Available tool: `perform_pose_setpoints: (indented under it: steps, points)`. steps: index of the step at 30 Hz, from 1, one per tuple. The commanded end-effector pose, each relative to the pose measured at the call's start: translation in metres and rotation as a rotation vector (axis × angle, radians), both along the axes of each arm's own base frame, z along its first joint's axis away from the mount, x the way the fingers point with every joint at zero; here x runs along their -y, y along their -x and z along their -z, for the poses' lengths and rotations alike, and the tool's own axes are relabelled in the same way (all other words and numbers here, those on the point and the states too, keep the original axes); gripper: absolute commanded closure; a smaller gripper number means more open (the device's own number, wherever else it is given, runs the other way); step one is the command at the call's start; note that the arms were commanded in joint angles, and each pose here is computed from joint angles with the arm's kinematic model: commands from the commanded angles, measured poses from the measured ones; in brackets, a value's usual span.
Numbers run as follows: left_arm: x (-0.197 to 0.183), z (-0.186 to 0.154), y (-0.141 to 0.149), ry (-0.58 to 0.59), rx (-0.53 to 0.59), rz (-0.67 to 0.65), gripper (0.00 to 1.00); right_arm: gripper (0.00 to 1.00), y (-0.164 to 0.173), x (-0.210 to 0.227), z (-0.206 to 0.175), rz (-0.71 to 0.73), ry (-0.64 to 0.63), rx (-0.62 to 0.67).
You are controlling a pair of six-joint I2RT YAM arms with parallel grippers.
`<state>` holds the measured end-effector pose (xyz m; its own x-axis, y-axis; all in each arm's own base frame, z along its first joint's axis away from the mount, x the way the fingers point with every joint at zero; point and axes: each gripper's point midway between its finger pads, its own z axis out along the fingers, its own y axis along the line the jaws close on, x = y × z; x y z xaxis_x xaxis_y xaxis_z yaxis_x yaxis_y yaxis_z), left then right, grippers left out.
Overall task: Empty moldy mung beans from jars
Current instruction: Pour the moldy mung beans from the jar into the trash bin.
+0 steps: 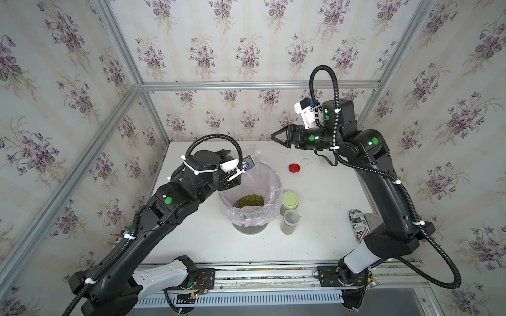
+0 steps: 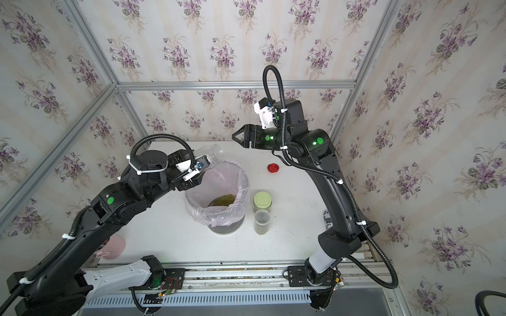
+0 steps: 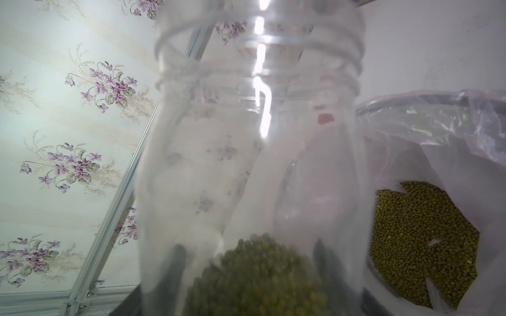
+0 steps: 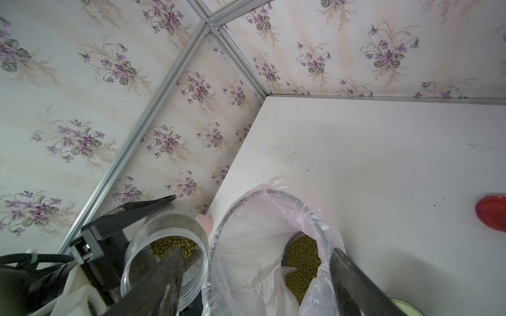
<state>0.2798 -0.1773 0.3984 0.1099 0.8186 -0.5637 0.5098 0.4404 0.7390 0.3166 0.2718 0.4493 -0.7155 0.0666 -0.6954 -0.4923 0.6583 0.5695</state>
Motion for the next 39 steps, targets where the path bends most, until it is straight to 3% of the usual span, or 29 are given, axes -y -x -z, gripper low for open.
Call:
perform_pose_setpoints:
  steps: [1,9,17,22,26,39]
  points:
    - [-0.011,-0.009,-0.005,-0.071,0.07,-0.038,0.61,0.19,-0.003,0.004,-0.002,0.028,0.003,0.025]
    - [-0.026,-0.024,-0.001,-0.044,0.103,-0.086,0.57,0.19,-0.005,0.009,0.008,0.048,0.034,0.019]
    - [-0.028,-0.006,0.014,-0.152,0.092,0.002,0.56,0.19,-0.001,0.017,0.012,0.071,0.044,0.034]
    - [-0.029,0.014,0.025,-0.288,0.085,0.097,0.59,0.19,0.001,0.021,0.017,0.084,0.059,0.032]
    - [-0.033,0.019,0.02,-0.359,0.084,0.081,0.6,0.19,0.0,0.023,0.02,0.091,0.072,0.033]
    - [-0.036,0.016,0.018,-0.417,0.107,0.087,0.59,0.19,-0.008,0.038,0.023,0.142,0.072,0.044]
